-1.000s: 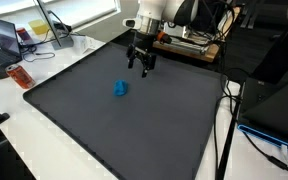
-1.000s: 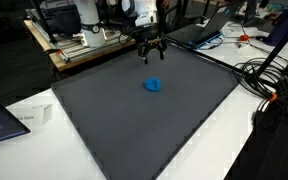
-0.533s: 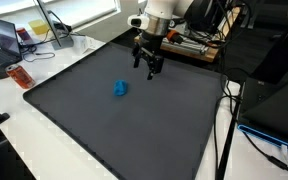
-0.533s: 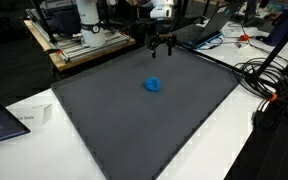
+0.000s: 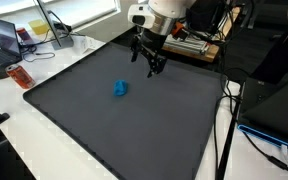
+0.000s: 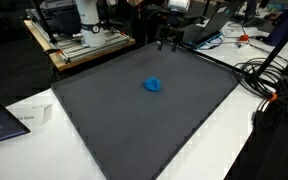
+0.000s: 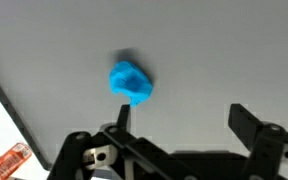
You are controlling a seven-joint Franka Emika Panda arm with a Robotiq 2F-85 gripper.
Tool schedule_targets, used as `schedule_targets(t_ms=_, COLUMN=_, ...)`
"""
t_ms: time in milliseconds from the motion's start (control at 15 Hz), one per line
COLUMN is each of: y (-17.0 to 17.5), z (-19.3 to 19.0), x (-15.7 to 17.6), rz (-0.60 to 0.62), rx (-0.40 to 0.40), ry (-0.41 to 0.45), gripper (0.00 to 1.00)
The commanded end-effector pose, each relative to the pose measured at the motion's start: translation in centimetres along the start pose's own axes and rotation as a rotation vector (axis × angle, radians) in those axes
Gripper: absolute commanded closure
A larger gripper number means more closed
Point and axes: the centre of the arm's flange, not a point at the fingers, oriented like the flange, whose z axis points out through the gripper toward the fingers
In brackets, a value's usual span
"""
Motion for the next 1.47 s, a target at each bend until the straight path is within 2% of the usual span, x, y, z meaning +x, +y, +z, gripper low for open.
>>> schedule_targets(t_ms=0, y=-1.7, z=-1.0, x=3.0, rz=-0.124, rx=-0.021, ry=-0.041, gripper=0.0)
schedule_targets(t_ms=400, y=-3.4, z=-1.1, x=6.8, rz=-0.32, rx=-0.059, ry=-0.104, gripper=0.0)
schedule_targets(t_ms=733, y=-2.2, z=0.3, x=10.6, rz=-0.461, rx=-0.003, ry=-0.172, gripper=0.0)
schedule_targets(t_ms=933, y=-1.6, z=1.3, x=12.4, rz=-0.486, rx=0.039, ry=-0.23, gripper=0.0)
schedule_targets(t_ms=1400, y=-1.2, z=4.0, x=15.9, rz=-0.461, rx=0.091, ry=-0.358, gripper=0.0)
